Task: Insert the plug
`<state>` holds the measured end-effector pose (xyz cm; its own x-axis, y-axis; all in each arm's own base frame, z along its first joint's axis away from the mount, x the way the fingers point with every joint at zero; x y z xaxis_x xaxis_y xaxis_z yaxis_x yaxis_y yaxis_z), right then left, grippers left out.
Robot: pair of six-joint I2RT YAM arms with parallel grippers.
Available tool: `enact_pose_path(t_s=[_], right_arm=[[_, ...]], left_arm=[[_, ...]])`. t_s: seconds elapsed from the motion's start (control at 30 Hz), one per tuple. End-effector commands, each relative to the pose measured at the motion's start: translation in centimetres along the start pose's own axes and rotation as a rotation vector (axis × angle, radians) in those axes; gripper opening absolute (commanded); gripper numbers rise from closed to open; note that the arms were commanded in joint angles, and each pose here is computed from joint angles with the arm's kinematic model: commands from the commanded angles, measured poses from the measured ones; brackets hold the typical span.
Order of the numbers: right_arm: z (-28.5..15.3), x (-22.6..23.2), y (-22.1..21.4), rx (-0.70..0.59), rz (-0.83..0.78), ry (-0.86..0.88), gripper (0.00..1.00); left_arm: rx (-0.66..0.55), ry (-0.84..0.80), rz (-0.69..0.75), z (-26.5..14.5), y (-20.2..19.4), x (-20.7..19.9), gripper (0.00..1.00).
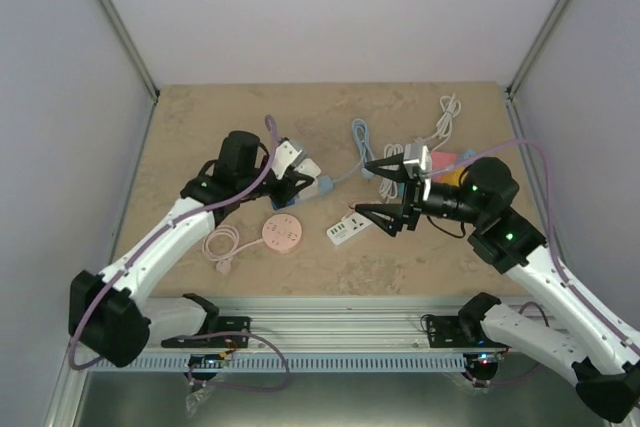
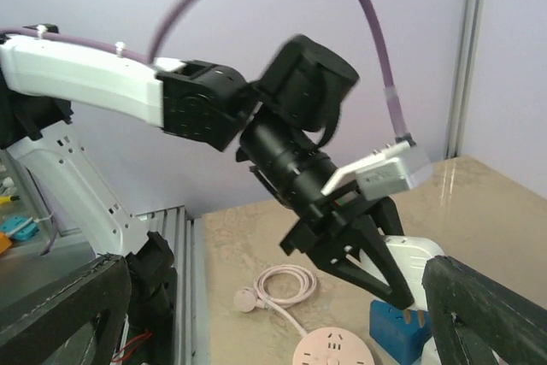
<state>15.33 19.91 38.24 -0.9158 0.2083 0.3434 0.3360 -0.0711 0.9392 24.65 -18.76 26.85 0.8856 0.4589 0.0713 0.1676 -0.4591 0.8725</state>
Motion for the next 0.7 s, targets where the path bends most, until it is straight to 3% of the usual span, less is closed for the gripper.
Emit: enact_pose_path(t_s=[0.0, 0.17, 0.27, 0.43, 0.67], right_arm=[[-1.2, 0.5, 0.1, -0.045, -0.005, -0.035, 0.95], [-1.7, 0.8, -0.3, -0.034, -0.009, -0.03, 0.95], [-1.5, 0.7, -0.7, -0.017, -0.008, -0.025, 0.95], [-1.0, 0.2, -1.2, 0.0, 0.001, -0.022, 0.95], [-0.2, -0.7, -1.4, 0.029, 0.032, -0.035, 0.95]], left_arm=[[0.042, -0.083, 0.101, 0.2, -1.5, 1.5, 0.0], [0.115, -0.162, 0.3, -0.1, -4.2, 2.0, 0.0], [0.171, -0.137, 0.292, -0.6, -5.3, 3.9, 0.0], [0.379, -0.116, 0.239, -0.5, -9.0, 7.2, 0.0], [0.299, -0.158, 0.317, -0.2, -8.7, 8.4, 0.0]])
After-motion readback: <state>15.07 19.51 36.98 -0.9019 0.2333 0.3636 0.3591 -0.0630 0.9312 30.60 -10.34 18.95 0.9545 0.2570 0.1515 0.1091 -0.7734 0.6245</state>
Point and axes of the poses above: each gripper's point midway between its finger pads, its own z axis out along the fingers, its own x axis along the line the jaws close on, y = z × x, the point moved 7 cm from there along -z, back along the fingers, and after that the axes turned 14 degrees about z, right-handed, at the moved point
